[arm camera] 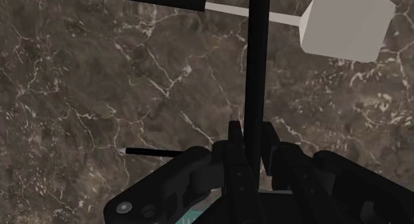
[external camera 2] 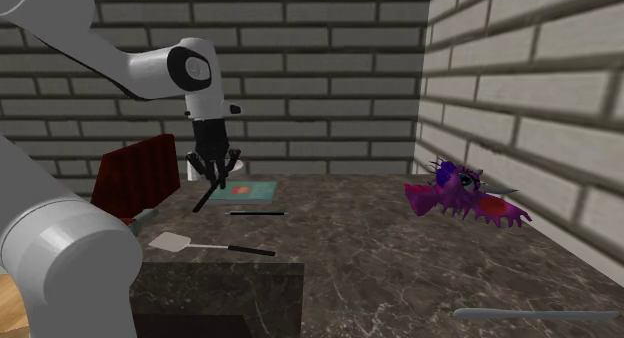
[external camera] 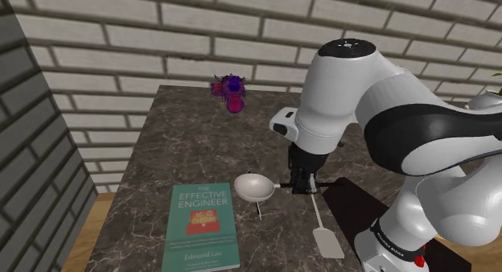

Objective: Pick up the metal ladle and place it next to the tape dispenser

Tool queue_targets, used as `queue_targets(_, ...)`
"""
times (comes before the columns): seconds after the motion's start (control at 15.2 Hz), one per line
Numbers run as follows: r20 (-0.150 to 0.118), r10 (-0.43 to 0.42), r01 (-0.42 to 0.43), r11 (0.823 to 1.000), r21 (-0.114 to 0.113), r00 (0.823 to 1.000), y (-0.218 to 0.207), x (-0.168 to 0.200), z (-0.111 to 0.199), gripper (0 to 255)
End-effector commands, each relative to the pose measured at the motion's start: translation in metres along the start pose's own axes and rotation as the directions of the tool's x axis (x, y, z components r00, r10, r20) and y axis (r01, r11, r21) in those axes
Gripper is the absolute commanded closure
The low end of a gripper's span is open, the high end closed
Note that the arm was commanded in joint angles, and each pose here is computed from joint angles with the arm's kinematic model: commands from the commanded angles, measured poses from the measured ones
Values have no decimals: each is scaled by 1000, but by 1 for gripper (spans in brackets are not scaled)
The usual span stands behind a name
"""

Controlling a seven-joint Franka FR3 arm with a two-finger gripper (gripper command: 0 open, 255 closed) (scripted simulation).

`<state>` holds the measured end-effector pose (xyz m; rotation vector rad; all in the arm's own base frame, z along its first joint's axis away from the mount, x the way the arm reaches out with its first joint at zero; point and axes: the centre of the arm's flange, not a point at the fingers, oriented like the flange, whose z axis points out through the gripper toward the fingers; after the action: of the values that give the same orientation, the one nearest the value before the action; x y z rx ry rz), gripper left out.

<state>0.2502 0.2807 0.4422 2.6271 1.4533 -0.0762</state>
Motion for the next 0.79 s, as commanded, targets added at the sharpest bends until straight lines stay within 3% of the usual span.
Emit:
queue_targets(0.0,0,0,0,1000,0,1000,-1,1,10,255)
queue_targets(0.73,0,0,0,1000,0,1000,-7,7,68,255)
